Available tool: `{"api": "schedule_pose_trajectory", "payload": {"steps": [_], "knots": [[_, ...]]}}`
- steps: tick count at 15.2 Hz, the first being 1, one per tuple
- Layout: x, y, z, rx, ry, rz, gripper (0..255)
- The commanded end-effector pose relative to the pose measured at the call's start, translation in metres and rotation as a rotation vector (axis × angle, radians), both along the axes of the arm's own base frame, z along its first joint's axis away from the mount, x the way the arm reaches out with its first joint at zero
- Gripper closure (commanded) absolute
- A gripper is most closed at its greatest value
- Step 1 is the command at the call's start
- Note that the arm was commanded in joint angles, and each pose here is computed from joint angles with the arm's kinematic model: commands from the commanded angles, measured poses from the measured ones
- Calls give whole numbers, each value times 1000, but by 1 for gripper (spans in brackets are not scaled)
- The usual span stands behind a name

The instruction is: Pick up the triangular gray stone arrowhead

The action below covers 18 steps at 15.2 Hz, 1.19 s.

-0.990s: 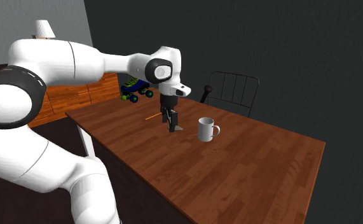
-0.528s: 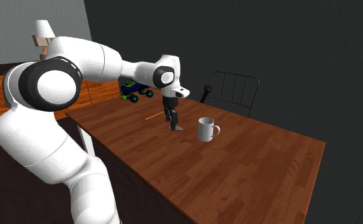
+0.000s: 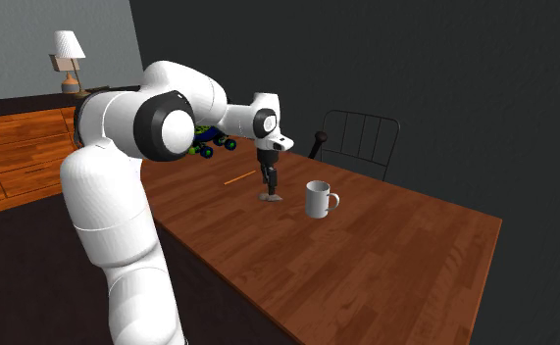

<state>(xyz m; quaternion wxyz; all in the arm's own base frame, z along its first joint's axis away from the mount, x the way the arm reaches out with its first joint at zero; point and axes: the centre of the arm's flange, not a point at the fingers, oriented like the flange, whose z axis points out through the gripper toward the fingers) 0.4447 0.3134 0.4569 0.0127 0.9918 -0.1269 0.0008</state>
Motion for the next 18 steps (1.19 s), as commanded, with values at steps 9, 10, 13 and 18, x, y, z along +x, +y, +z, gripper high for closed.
{"api": "schedule_pose_trajectory", "payload": {"steps": [9,10,13,18], "knots": [[6,7,-48,-1,-5,-12,0],[6,8,-48,-1,-5,-12,255],[6,7,-48,-1,-5,-12,255],[5,7,-48,-1,-5,-12,255]]}}
